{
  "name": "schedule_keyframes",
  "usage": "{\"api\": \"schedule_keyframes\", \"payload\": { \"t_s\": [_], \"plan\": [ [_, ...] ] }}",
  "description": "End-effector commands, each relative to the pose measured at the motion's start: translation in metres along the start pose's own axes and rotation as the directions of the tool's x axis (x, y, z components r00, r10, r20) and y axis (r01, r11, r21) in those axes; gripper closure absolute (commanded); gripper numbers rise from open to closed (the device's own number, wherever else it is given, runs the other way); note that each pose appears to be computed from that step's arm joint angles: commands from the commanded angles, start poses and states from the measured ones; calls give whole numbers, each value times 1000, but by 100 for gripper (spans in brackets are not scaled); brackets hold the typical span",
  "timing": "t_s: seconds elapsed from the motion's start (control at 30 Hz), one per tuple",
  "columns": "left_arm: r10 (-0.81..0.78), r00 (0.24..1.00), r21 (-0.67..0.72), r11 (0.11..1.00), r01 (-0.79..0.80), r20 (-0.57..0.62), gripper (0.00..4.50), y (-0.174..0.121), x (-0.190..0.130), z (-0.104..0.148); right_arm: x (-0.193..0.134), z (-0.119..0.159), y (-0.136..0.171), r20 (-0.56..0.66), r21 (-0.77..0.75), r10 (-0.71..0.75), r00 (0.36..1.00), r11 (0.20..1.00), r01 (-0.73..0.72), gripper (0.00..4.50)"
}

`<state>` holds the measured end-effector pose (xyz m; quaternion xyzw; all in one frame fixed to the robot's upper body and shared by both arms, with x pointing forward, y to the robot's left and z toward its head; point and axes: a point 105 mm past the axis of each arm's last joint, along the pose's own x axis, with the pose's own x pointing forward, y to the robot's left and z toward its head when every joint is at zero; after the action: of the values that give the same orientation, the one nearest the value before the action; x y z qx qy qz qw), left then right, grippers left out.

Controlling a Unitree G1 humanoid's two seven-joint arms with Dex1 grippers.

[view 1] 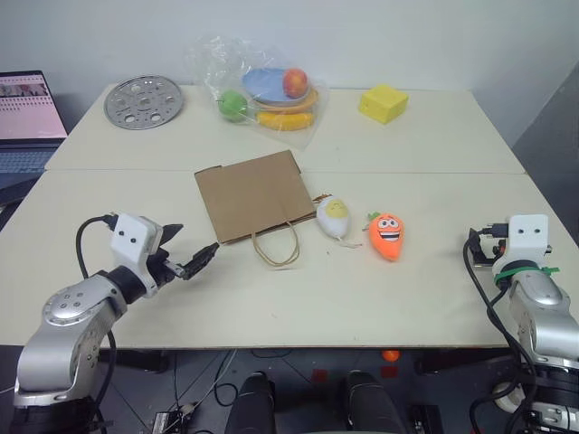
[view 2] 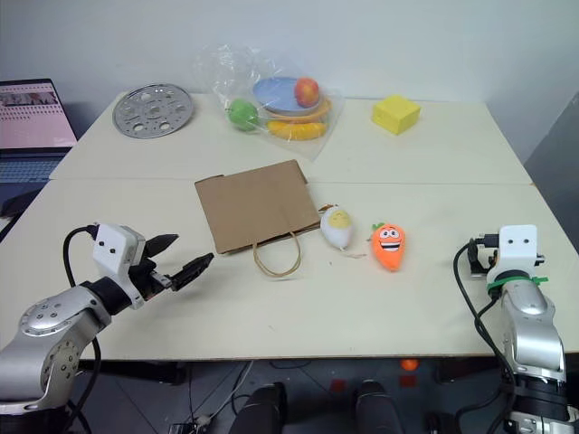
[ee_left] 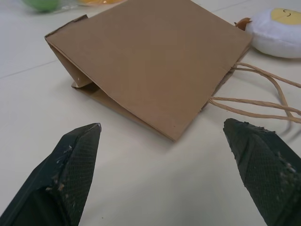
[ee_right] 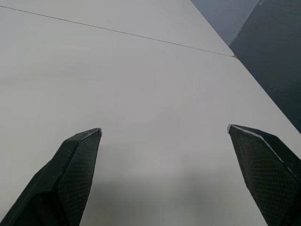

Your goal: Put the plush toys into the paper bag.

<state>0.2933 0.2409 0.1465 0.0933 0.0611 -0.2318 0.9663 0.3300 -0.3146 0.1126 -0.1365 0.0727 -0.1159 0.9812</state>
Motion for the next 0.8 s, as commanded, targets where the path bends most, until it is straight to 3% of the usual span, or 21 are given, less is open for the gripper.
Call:
{"api": "schedule_keyframes", "payload": {
  "t_s": [0.03,0.27,0.33,0.43,0.53,0.6,0.7,0.8],
  "plan": [
    [-17,999,37,999,16,42,4,0,-3,18,1,18,-6,65,-14,-14,998,1000,15,0],
    [-103,993,89,991,98,53,4,-17,-4,26,-2,36,1,122,-69,72,990,996,-63,0],
    [-201,978,119,974,194,51,4,-33,-4,31,-8,50,20,164,-43,203,965,979,-199,0],
    [-354,935,121,930,347,37,4,-59,-8,37,-30,87,61,243,-106,518,820,854,-509,0],
    [-443,897,163,883,440,-20,4,-77,-9,34,-53,102,84,237,-161,710,663,702,-694,0],
    [-517,852,243,818,521,-84,4,-94,-10,29,-73,108,96,230,-170,805,547,587,-791,0],
    [-563,816,304,761,573,-130,4,-105,-4,26,-93,113,108,204,-192,879,432,468,-862,0],
    [-570,808,336,739,584,-150,4,-109,1,23,-102,113,112,175,-224,905,387,420,-880,0]
  ]
}}
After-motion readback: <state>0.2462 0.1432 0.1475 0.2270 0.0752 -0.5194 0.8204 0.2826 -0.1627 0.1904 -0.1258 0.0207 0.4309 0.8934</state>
